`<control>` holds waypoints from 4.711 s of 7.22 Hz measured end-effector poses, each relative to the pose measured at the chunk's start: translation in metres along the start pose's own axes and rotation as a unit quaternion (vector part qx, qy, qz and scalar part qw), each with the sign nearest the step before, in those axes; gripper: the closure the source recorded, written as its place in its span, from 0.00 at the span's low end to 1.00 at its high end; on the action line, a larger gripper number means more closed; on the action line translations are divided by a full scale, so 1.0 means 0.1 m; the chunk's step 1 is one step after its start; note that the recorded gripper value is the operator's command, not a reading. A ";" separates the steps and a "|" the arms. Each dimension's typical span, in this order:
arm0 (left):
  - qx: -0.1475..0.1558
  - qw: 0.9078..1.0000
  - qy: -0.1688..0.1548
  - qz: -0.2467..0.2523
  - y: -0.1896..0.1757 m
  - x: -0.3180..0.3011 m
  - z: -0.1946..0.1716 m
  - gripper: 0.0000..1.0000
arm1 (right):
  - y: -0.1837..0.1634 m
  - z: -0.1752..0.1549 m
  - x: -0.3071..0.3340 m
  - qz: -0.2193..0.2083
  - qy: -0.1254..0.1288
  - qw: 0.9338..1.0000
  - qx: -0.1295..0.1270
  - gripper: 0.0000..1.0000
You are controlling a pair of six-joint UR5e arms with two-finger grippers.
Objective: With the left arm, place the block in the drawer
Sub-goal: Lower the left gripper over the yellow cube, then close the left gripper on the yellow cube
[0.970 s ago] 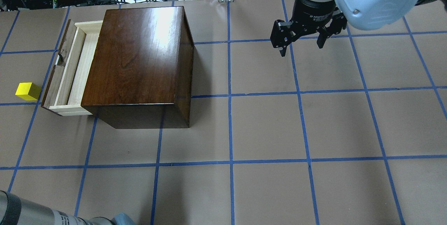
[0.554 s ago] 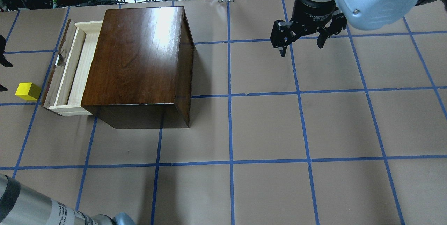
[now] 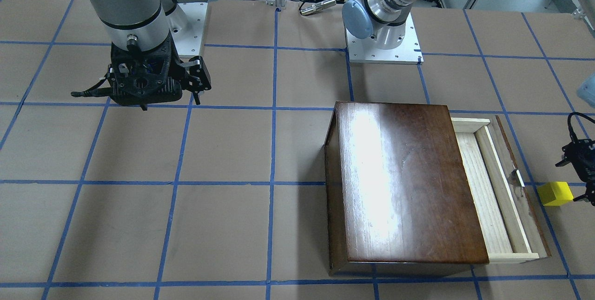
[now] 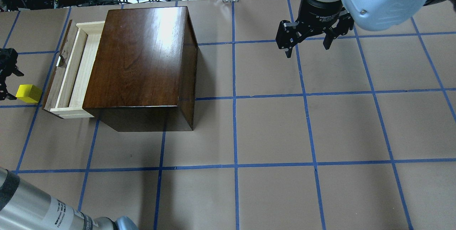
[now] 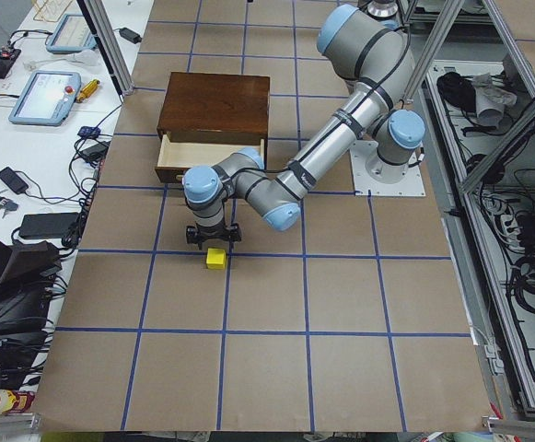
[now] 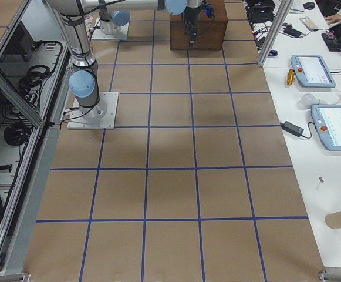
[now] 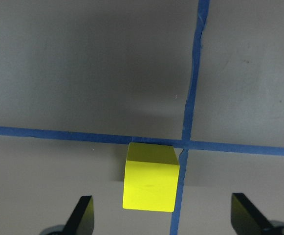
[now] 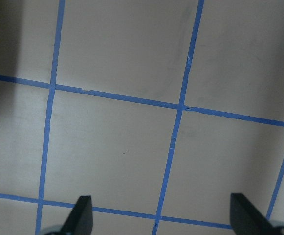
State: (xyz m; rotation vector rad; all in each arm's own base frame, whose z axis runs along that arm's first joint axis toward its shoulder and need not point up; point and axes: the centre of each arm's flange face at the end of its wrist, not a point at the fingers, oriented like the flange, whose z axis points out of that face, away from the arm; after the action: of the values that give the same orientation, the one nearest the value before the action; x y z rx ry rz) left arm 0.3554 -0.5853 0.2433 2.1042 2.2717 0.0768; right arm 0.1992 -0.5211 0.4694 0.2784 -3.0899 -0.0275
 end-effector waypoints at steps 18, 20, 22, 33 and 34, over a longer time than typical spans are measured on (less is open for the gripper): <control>0.031 0.999 -0.014 0.021 0.17 -0.02 0.73 0.00 | 0.00 0.00 0.00 0.001 0.000 1.000 0.000 0.00; 0.031 0.999 -0.014 0.021 0.17 -0.02 0.73 0.00 | 0.00 0.00 0.00 0.000 0.000 1.000 0.000 0.00; 0.032 0.999 -0.013 0.021 0.17 -0.01 0.74 0.60 | 0.00 0.00 0.00 0.000 0.000 1.000 0.000 0.00; 0.025 0.999 -0.019 0.020 0.17 -0.02 0.61 1.00 | 0.00 0.00 0.00 0.000 0.000 1.000 0.000 0.00; 0.023 0.999 -0.021 0.019 0.15 -0.01 0.43 1.00 | 0.00 0.00 0.00 0.000 0.000 1.000 0.000 0.00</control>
State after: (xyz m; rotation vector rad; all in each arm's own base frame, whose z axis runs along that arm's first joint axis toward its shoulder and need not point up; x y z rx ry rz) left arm 0.3732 -0.5853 0.2013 2.1513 2.2306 -0.0172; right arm 0.1992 -0.5211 0.4694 0.2776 -3.0900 -0.0274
